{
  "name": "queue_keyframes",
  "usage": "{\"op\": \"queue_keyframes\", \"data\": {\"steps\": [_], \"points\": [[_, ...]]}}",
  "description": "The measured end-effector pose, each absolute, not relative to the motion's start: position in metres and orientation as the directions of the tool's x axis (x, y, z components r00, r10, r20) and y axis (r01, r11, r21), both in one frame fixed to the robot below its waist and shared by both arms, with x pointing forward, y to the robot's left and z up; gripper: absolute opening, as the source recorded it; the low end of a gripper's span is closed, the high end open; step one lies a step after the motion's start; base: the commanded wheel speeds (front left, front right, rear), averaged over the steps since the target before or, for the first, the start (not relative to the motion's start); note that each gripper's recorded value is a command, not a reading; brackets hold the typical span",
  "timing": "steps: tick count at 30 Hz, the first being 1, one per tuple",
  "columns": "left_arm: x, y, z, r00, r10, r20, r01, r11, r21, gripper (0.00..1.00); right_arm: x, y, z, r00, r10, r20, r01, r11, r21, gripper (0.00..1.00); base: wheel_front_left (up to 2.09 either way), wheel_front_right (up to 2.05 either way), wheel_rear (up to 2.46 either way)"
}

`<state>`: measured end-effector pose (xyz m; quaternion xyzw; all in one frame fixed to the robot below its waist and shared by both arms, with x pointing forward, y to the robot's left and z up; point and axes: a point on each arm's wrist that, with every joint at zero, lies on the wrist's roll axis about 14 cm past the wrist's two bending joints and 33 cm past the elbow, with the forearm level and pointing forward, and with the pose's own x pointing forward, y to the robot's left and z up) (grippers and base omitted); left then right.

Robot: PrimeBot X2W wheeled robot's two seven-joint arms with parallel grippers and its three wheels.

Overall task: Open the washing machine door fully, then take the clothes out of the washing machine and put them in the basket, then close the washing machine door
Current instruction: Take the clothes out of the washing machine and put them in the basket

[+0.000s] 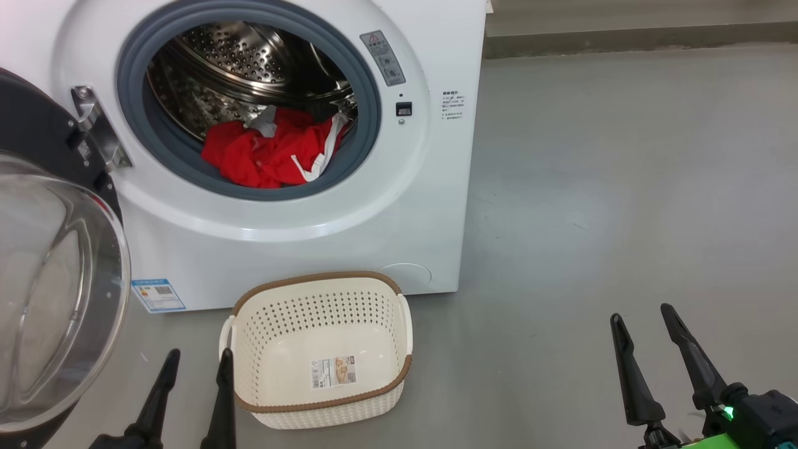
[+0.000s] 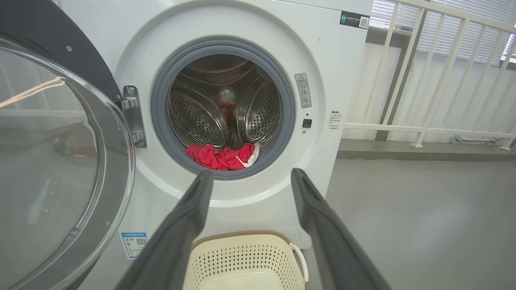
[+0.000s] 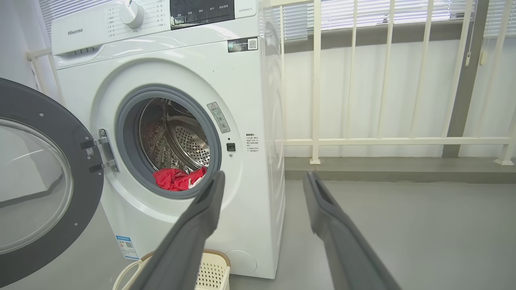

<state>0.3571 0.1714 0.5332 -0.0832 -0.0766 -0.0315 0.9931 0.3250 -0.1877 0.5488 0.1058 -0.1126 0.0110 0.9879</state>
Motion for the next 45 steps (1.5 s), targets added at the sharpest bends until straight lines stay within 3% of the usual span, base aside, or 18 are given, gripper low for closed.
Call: {"op": "queue_keyframes", "data": {"steps": [21, 45], "points": [[0.353, 0.176, 0.53, 0.991, -0.019, 0.136, 0.039, 0.988, -0.151, 1.0, 0.324, -0.186, 0.546, 0.976, 0.003, 0.216, -0.049, 0.977, 0.207, 1.0, 0.09, -0.09, 0.0], [0.347, 0.176, 0.541, 0.986, -0.021, 0.164, 0.043, 0.99, -0.131, 1.0, 0.324, -0.182, 0.54, 0.981, 0.016, 0.196, -0.057, 0.976, 0.209, 1.0, 1.19, -1.19, 0.0]]}}
